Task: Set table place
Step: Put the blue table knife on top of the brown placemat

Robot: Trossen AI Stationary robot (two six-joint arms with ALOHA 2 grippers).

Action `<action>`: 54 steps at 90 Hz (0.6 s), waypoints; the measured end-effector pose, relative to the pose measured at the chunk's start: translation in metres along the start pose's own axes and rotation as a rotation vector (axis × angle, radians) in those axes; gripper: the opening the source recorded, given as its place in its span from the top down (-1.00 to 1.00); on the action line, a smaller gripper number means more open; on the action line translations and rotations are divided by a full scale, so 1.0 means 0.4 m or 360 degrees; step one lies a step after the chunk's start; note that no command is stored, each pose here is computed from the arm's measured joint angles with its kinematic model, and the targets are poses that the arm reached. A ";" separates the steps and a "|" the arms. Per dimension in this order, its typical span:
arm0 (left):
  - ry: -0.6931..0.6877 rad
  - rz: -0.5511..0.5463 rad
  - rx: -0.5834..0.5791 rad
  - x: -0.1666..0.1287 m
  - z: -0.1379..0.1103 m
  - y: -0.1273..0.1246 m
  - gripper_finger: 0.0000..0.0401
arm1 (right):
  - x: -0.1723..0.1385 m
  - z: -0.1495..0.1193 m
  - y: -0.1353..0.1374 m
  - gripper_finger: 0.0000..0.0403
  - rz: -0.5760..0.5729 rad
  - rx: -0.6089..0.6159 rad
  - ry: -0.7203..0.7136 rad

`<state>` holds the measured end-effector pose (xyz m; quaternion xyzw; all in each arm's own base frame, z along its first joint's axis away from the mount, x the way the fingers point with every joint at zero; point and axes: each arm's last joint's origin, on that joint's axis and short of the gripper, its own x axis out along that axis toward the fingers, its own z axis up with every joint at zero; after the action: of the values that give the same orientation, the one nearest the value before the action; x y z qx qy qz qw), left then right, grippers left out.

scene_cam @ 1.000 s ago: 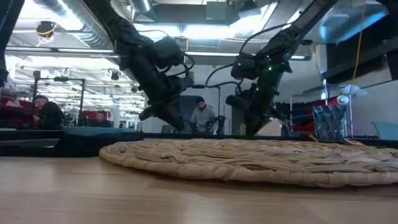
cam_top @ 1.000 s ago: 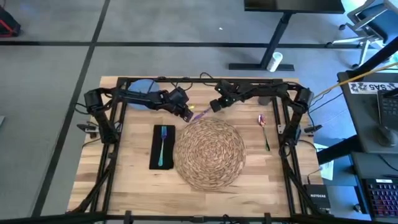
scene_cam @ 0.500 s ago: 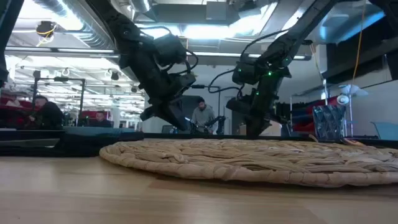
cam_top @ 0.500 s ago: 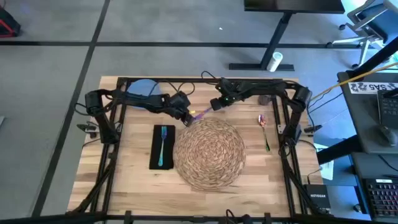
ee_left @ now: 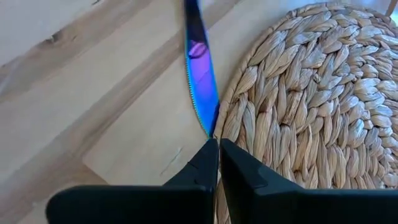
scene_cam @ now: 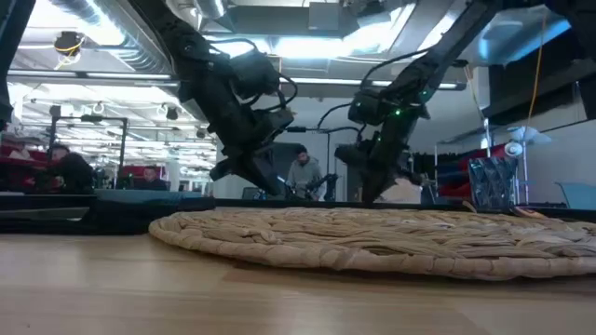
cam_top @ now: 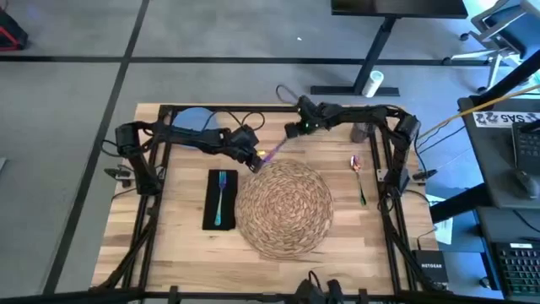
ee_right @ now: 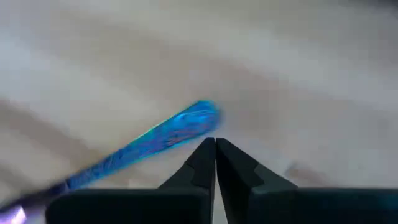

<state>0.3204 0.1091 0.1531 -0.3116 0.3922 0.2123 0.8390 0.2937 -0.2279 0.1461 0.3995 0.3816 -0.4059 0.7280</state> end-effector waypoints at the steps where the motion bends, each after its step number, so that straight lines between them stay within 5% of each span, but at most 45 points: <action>1: 0.0000 0.0000 0.0003 0.000 0.000 0.000 1.00 | -0.001 0.004 -0.002 1.00 0.0002 0.0005 -0.0003; 30: -0.0046 0.0075 -0.0044 -0.004 0.017 0.032 1.00 | -0.032 0.031 0.031 1.00 0.0144 -0.0112 0.0026; 54: -0.0047 0.0086 -0.0079 -0.006 0.026 0.051 1.00 | -0.012 0.005 0.027 1.00 0.0030 -0.0157 0.0112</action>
<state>0.3121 0.1305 0.1529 -0.3185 0.3826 0.2492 0.8307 0.3021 -0.2247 0.1540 0.3806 0.4226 -0.3654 0.7369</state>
